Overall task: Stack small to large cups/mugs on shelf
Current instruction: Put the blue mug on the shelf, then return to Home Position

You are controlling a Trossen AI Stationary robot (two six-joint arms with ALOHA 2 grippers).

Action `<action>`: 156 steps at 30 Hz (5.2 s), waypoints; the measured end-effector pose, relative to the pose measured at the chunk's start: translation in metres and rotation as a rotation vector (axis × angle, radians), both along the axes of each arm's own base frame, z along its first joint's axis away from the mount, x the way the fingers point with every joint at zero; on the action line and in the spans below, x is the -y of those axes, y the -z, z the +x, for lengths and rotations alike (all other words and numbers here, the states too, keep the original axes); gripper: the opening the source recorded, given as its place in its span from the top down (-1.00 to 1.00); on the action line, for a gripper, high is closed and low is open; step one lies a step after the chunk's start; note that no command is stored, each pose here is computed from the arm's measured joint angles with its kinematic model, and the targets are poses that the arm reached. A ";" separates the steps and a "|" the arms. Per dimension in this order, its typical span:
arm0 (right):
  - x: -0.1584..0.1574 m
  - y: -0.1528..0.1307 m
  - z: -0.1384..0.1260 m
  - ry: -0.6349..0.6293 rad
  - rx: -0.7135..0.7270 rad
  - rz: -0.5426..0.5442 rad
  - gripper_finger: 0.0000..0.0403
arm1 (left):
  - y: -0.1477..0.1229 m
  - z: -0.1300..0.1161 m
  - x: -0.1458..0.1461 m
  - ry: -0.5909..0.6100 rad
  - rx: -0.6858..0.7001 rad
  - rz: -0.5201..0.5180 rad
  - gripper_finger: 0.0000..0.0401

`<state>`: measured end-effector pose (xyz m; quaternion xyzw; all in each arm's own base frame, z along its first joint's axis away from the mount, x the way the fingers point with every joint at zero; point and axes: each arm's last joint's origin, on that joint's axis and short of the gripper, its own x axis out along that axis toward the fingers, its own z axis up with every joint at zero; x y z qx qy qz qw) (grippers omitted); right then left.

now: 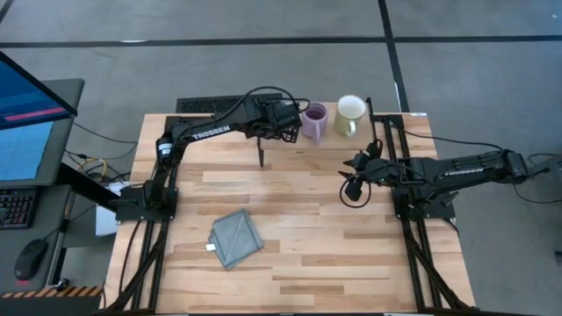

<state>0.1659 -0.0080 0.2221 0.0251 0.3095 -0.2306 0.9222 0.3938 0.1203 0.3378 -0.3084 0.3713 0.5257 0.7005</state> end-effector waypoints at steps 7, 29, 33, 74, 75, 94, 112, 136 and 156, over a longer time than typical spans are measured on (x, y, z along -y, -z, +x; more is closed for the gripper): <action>0.000 0.000 0.000 0.000 0.000 0.000 0.04 | 0.000 0.000 0.000 0.001 0.006 -0.013 0.77; 0.000 0.000 0.000 -0.001 -0.001 -0.001 0.04 | -0.001 0.004 -0.001 0.026 0.055 -0.038 0.71; 0.000 0.000 0.000 -0.001 -0.002 -0.002 0.04 | -0.001 0.004 -0.001 0.028 0.057 -0.041 0.71; 0.000 0.002 -0.001 -0.016 -0.033 -0.019 0.04 | 0.000 0.009 -0.002 0.047 0.127 -0.128 0.31; 0.000 0.002 -0.001 -0.016 -0.033 -0.019 0.04 | 0.000 0.009 -0.002 0.048 0.130 -0.136 0.30; 0.000 0.002 -0.001 -0.017 -0.033 -0.020 0.04 | 0.000 0.010 0.000 0.065 0.145 -0.186 0.22; 0.000 0.002 -0.001 -0.016 -0.033 -0.020 0.04 | 0.000 0.010 0.001 0.085 0.160 -0.237 0.22; 0.000 0.002 -0.001 -0.017 -0.033 -0.020 0.04 | 0.005 0.001 0.012 0.156 0.066 -0.417 0.22; 0.000 -0.018 0.003 -0.015 0.033 -0.017 0.04 | -0.092 -0.013 0.069 0.744 0.199 0.120 0.22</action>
